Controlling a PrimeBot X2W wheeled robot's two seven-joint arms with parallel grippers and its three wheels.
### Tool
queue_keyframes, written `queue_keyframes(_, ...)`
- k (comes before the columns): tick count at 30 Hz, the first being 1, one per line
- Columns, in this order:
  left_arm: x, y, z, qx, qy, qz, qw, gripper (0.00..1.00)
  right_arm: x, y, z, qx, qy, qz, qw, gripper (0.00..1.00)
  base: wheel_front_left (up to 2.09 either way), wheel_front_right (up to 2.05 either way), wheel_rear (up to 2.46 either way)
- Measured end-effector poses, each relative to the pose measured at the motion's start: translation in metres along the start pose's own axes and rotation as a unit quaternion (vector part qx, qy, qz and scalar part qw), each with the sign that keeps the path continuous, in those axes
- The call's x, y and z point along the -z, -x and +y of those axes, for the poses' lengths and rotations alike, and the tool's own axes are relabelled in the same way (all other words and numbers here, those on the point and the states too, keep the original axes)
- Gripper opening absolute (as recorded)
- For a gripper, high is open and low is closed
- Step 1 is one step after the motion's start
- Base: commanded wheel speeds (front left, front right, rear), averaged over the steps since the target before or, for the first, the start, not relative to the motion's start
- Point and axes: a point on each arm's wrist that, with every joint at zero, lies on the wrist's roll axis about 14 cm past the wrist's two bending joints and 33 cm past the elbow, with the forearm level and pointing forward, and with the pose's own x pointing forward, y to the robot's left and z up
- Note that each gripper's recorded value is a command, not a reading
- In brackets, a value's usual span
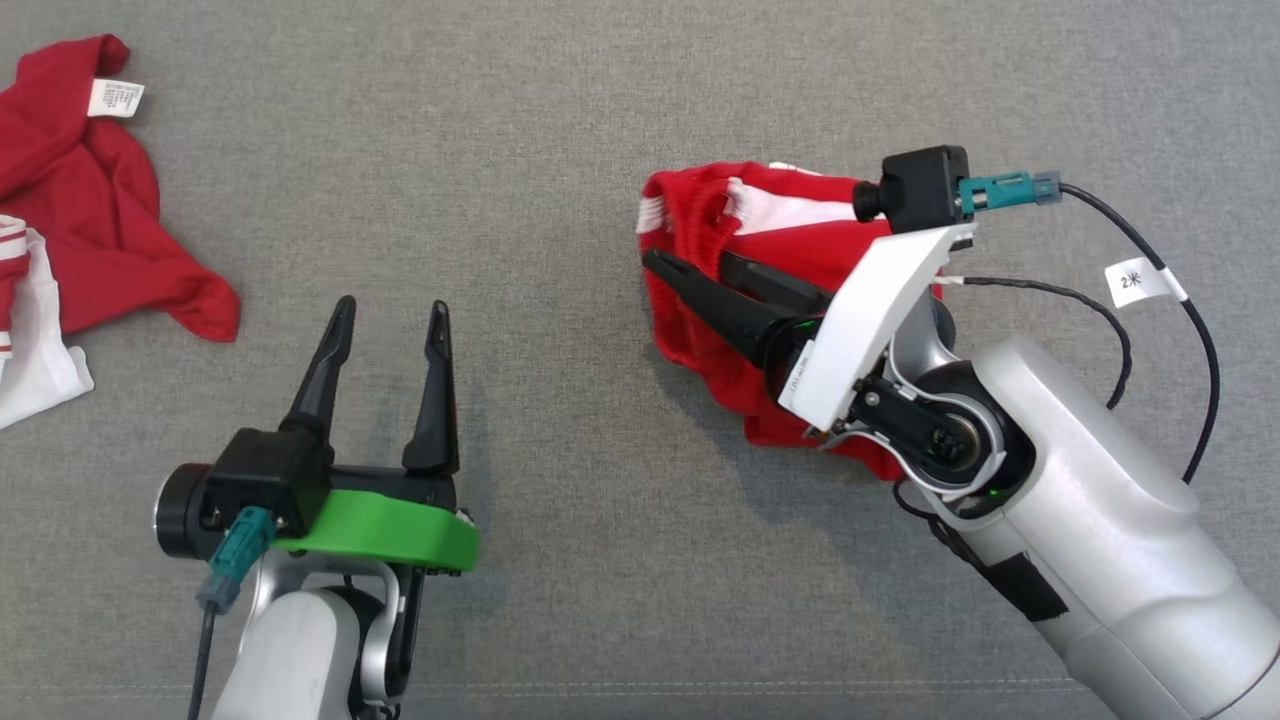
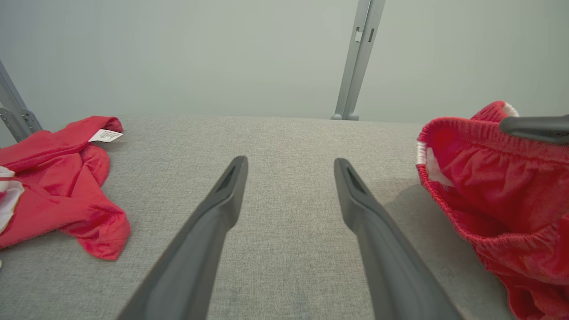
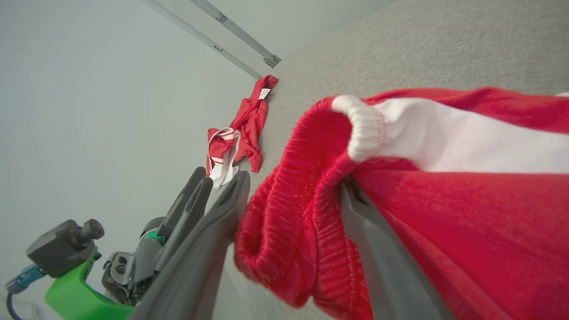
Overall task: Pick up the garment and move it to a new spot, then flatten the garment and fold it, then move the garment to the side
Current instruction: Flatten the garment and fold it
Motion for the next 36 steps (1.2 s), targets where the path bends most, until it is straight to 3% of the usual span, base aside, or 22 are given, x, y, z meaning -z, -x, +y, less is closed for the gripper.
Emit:
queue_keyframes(5, -0.01, 0.002, 0.006, -0.01, 0.008, -0.014, 1.0, 1.0, -0.027, 0.002, 0.032, -0.042, 0.017, -0.061, 0.997, 1.0, 0.0, 0.0, 0.0)
queue_keyframes(9, -0.019, 0.004, 0.012, -0.02, 0.012, -0.027, 0.999, 1.0, -0.058, 0.017, 0.03, -0.029, 0.056, -0.124, 0.99, 1.0, 0.0, 0.0, 0.0)
queue_keyframes(12, -0.021, 0.004, 0.018, -0.03, 0.021, -0.031, 0.999, 1.0, -0.041, 0.025, 0.008, 0.011, 0.114, -0.075, 0.991, 1.0, 0.0, 0.0, 0.0)
queue_keyframes(16, -0.019, 0.004, 0.005, -0.012, 0.037, -0.026, 0.999, 1.0, -0.013, 0.036, -0.023, 0.062, 0.149, -0.009, 0.987, 1.0, 0.0, 0.0, 0.0)
queue_keyframes(23, -0.018, 0.01, -0.009, 0.006, 0.045, -0.024, 0.999, 1.0, -0.045, 0.04, -0.003, 0.047, 0.178, -0.086, 0.979, 1.0, 0.0, 0.0, 0.0)
queue_keyframes(31, -0.029, 0.023, 0.007, -0.018, 0.02, -0.043, 0.999, 1.0, -0.064, 0.098, -0.06, 0.159, 0.282, -0.137, 0.936, 1.0, 0.0, 0.0, 0.0)
queue_keyframes(36, -0.03, 0.038, 0.021, -0.038, -0.01, -0.045, 0.998, 1.0, -0.071, 0.134, -0.077, 0.207, 0.38, -0.154, 0.888, 1.0, 0.0, 0.0, 0.0)
